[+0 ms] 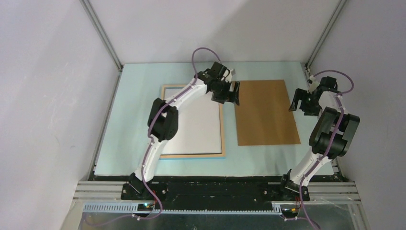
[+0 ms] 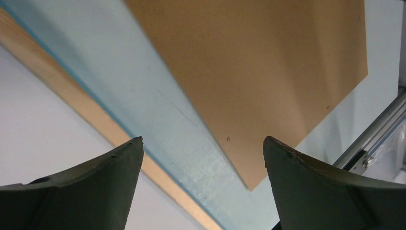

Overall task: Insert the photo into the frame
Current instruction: Turn over the photo frame item at the center of the board.

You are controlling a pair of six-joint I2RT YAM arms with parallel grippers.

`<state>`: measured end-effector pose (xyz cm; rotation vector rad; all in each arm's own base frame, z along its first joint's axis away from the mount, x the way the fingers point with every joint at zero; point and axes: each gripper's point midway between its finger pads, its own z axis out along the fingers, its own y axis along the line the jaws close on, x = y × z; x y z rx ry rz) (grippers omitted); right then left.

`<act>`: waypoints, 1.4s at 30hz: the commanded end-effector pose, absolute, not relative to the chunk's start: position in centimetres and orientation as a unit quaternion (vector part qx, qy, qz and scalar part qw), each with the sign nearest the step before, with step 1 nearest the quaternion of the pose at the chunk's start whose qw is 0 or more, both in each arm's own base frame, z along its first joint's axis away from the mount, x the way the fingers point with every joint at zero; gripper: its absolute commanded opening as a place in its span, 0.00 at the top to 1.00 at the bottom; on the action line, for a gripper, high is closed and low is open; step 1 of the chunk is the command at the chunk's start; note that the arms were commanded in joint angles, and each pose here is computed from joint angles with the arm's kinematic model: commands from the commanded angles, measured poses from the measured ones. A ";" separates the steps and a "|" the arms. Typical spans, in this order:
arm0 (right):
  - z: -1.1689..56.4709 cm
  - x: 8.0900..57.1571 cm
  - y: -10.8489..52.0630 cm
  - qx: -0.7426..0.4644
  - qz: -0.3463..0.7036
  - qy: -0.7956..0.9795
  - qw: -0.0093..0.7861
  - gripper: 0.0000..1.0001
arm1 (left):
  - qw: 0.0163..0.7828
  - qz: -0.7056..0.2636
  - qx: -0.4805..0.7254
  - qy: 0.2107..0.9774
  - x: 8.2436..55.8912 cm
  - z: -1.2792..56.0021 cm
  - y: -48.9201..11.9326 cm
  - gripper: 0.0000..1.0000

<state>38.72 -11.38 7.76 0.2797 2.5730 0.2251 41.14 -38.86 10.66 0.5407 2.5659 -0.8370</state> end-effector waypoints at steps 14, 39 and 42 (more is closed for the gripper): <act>3.5 39.4 -11.9 0.083 0.115 0.963 0.228 0.16 | 0.159 -0.324 0.112 0.926 42.5 5.7 -43.3 0.00; 3.3 39.4 -7.0 0.046 0.212 0.958 0.185 0.21 | 0.063 -0.359 0.124 0.923 36.8 1.5 -46.3 0.00; 3.5 39.2 -6.6 0.046 0.225 0.956 0.183 0.21 | 0.065 -0.362 0.126 0.921 36.7 1.9 -46.3 0.00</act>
